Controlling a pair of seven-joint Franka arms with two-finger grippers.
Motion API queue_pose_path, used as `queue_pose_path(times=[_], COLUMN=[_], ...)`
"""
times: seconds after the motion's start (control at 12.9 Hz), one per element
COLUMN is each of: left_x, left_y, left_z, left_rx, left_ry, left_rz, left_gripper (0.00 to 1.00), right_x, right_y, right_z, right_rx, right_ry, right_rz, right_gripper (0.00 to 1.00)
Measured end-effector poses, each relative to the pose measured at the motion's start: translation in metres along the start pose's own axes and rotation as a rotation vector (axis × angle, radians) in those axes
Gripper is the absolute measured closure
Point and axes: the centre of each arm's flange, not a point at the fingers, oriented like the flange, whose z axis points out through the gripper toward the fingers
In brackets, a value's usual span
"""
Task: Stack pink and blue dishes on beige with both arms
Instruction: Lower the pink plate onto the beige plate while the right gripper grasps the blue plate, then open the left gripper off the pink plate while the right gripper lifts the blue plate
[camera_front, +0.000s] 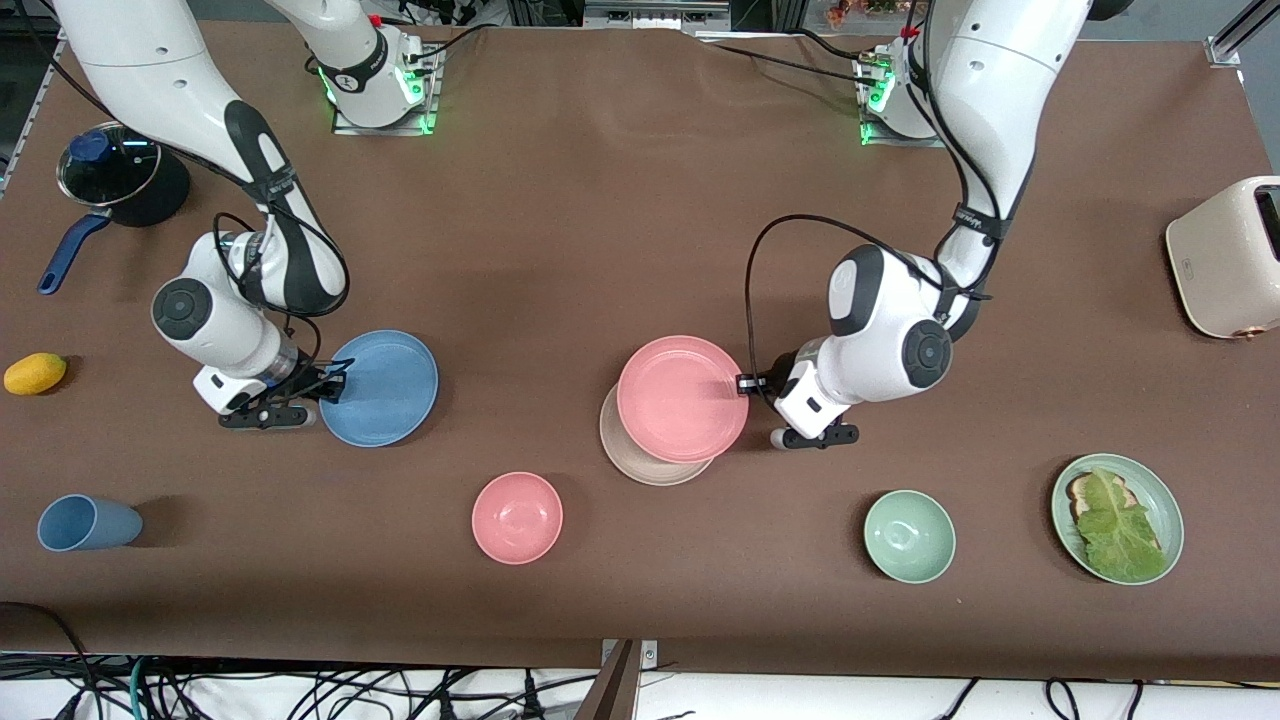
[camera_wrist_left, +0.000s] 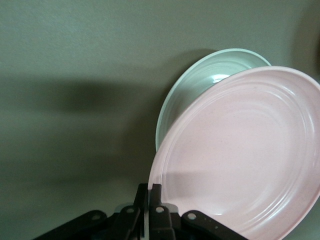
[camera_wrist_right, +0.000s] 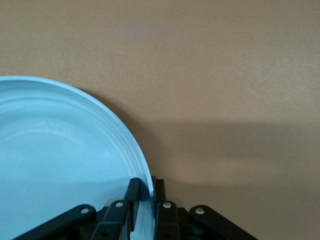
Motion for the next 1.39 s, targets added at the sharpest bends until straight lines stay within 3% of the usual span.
queue_pose_path(times=[0.46, 0.7, 0.93, 1.08, 1.39], left_x=[-0.005, -0.005, -0.001, 0.001, 0.011], left_y=[0.011, 0.014, 0.011, 0.008, 0.007], left_z=[0.042, 0.049, 0.048, 0.046, 0.032], left_rx=[0.012, 0.011, 0.012, 0.015, 0.003], left_ry=[0.043, 0.058, 0.066, 0.071, 0.094], left_rz=[-0.017, -0.021, -0.028, -0.033, -0.039], left_gripper=[0.96, 0.96, 0.92, 0.75, 0.30], right_x=[0.020, 0.054, 0.079, 0.084, 0.082], right_y=[-0.001, -0.017, -0.043, -0.062, -0.102], right_z=[-0.027, -0.082, -0.138, -0.150, -0.154], right_rx=[0.023, 0.048, 0.073, 0.087, 0.112], right_ry=[-0.082, -0.125, -0.121, -0.115, -0.117], right_rz=[-0.001, -0.033, -0.079, -0.102, -0.060], right_gripper=[0.89, 0.95, 0.95, 0.95, 0.95])
